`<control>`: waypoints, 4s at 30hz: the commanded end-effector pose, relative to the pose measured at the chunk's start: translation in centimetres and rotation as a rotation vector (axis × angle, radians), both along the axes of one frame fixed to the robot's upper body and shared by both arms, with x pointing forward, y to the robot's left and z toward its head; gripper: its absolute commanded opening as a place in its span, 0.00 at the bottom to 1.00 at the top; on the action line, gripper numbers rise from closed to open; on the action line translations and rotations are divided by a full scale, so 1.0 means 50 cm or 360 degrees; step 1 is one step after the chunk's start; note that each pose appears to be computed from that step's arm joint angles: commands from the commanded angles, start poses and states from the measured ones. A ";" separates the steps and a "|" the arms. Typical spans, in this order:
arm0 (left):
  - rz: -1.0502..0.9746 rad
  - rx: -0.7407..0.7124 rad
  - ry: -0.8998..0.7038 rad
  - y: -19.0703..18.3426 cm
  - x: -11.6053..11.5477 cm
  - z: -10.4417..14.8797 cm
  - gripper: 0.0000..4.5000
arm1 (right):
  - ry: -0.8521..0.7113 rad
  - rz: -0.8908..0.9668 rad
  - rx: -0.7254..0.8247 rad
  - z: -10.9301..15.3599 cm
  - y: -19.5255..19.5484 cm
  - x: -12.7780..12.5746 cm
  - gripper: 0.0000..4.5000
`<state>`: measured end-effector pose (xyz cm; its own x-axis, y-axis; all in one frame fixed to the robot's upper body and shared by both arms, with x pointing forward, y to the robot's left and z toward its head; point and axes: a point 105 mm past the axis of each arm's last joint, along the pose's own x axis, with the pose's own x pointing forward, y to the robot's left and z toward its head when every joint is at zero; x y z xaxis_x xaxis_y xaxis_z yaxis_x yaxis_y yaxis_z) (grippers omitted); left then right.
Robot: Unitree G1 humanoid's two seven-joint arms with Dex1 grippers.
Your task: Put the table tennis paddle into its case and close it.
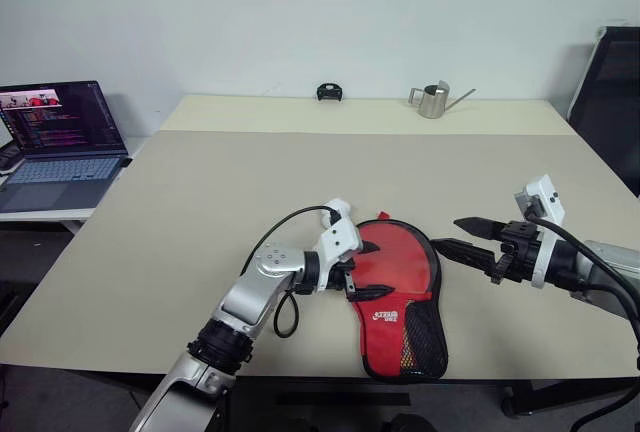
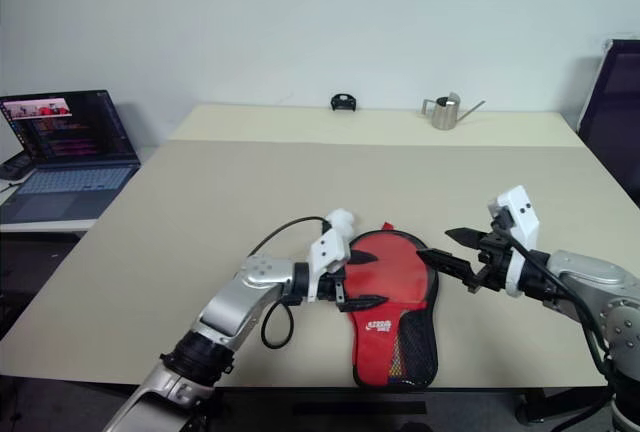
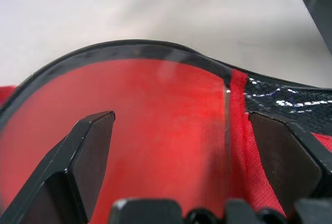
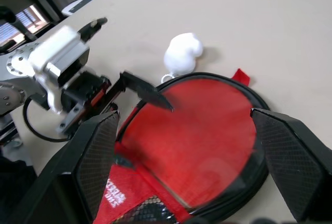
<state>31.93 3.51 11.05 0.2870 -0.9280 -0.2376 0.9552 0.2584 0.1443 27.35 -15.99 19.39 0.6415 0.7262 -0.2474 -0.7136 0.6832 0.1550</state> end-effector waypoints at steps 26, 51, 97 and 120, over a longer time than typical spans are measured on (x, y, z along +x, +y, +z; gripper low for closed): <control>0.0669 -0.0343 -0.0227 0.226 0.068 0.181 1.00 | -0.0112 0.0388 -0.0360 -0.187 0.138 0.092 0.98; 0.0619 0.0110 0.0037 0.144 0.223 0.086 1.00 | -0.0064 0.0374 -0.0512 -0.256 0.141 0.109 0.98; 0.0261 -0.0060 0.0166 0.098 0.126 0.091 0.04 | 0.0125 0.0242 -0.0548 -0.316 0.152 0.069 1.00; 0.0392 0.0026 -0.0022 0.019 0.220 0.097 0.04 | 0.0161 0.0215 -0.0511 -0.343 0.197 0.069 1.00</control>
